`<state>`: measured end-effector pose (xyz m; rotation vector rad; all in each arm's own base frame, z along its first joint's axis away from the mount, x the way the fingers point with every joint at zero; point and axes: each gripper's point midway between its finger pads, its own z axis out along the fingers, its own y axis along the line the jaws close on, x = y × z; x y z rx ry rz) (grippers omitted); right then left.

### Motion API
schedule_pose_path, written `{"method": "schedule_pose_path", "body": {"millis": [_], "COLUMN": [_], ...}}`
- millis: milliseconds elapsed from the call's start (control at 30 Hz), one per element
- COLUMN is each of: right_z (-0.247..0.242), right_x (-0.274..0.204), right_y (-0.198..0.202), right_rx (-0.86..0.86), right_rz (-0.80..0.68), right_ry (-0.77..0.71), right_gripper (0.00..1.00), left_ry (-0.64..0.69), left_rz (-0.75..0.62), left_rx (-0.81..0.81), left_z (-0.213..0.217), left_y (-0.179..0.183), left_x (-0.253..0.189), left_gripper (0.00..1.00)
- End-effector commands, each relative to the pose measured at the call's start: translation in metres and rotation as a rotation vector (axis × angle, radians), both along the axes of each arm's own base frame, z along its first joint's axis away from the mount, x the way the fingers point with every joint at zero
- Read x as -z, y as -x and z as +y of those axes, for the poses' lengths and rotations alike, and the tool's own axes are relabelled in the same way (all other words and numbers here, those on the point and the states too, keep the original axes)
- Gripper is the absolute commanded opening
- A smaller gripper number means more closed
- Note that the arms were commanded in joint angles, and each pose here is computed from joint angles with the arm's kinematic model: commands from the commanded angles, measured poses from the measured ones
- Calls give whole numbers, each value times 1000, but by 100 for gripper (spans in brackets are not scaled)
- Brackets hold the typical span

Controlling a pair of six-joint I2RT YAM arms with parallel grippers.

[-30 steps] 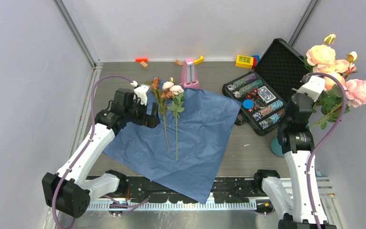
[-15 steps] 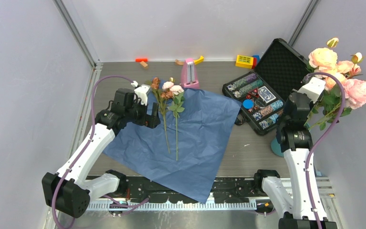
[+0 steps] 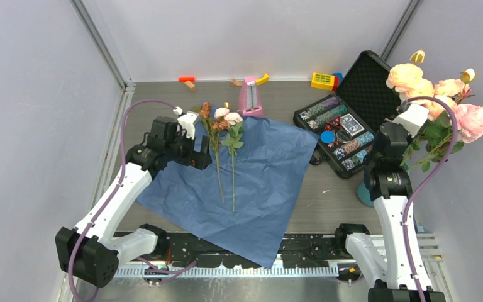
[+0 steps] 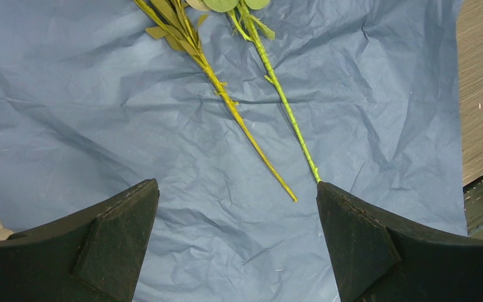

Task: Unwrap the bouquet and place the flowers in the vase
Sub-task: Insert the fake flower into the vase.

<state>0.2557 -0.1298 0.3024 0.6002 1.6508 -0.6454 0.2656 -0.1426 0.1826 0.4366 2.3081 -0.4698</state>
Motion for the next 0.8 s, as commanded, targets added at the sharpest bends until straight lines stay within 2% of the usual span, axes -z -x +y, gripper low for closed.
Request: {"method": "schedule_pose_path", "body": {"millis": [0, 200, 233, 333, 500, 767], "right_z": [8, 18, 20, 24, 29, 37], "right_x": [-4, -5, -6, -7, -19, -25], "right_y": [-3, -4, -3, 0, 6, 6], "right_rx": [-39, -94, -103, -127, -159, -211], "right_rz": [-33, -43, -50, -47, -68, -47], "right_ry": [-44, -81, -85, -93, -91, -99], "right_gripper": [37, 51, 57, 65, 68, 67], "left_ry": [2, 4, 3, 4, 6, 5], "left_rz": [-31, -33, -32, -32, -35, -35], "left_rx": [17, 22, 22, 22, 24, 24], "left_z": [-2, -3, -3, -3, -4, -3], "left_y": [0, 0, 0, 0, 1, 1], "left_x": [-6, -7, -6, -6, -7, -7], "left_gripper": [100, 100, 100, 100, 100, 100]}}
